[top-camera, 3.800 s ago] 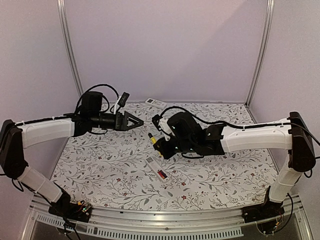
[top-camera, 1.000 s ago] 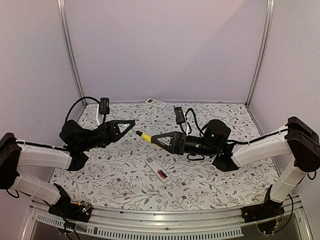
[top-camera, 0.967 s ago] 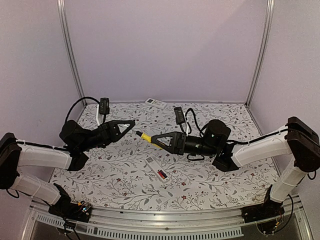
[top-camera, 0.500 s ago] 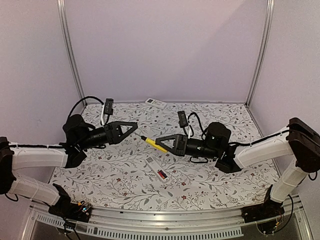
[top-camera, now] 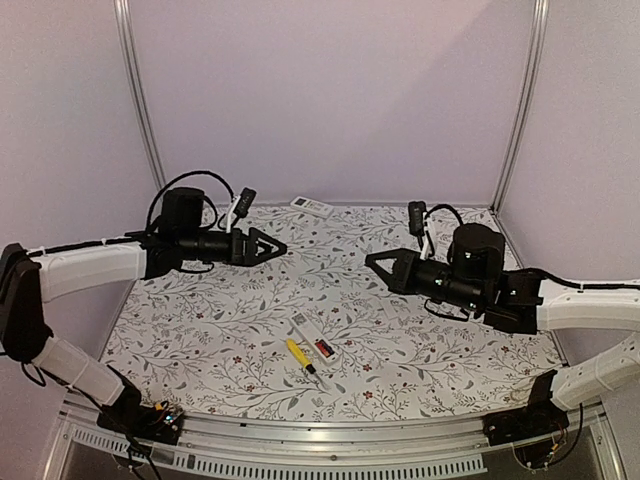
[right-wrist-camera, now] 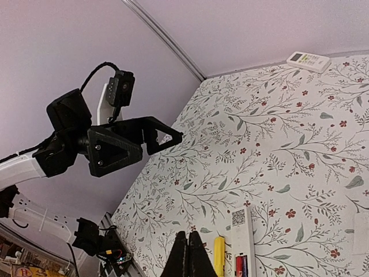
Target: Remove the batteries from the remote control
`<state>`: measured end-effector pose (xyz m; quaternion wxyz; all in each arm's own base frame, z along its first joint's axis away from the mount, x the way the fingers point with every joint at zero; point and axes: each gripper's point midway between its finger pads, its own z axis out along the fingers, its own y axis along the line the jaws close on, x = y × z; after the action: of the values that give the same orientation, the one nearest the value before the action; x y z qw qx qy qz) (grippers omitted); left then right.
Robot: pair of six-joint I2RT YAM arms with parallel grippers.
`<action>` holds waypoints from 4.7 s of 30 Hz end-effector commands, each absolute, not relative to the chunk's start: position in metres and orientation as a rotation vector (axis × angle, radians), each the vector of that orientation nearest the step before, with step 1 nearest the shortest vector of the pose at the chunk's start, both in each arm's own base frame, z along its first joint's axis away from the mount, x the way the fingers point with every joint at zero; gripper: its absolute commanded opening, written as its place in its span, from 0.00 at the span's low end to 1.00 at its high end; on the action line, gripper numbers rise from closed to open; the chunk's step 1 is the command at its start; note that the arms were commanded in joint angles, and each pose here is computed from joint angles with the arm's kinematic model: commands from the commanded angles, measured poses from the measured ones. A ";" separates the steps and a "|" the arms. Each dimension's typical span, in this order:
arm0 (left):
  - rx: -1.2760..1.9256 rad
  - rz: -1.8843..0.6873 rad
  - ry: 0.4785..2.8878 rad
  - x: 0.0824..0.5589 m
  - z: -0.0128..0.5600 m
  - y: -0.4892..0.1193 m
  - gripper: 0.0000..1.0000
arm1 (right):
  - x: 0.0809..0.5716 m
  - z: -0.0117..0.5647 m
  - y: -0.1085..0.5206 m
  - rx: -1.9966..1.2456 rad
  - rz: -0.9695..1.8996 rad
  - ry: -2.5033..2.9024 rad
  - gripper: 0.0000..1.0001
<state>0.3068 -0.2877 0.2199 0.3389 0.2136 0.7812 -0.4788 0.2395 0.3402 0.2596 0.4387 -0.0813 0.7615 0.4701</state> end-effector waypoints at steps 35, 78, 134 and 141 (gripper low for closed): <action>0.370 -0.881 2.086 0.309 0.226 -0.197 1.00 | 0.164 0.101 0.464 -0.735 0.739 2.407 0.53; 0.335 -0.837 1.918 0.294 0.270 -0.180 1.00 | 0.181 0.054 0.537 -0.810 0.492 2.412 0.00; 0.611 -1.671 1.692 0.174 0.283 -0.427 0.53 | 0.245 0.334 0.374 -0.019 0.980 1.743 0.00; 0.606 -1.685 1.709 0.176 0.279 -0.433 0.33 | 0.245 0.331 0.376 -0.024 0.976 1.750 0.00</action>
<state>0.1812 -0.4249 0.2695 0.3307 0.2245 0.6658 -0.6300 0.2430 0.3743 0.3245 0.5300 -0.0136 0.7425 0.4094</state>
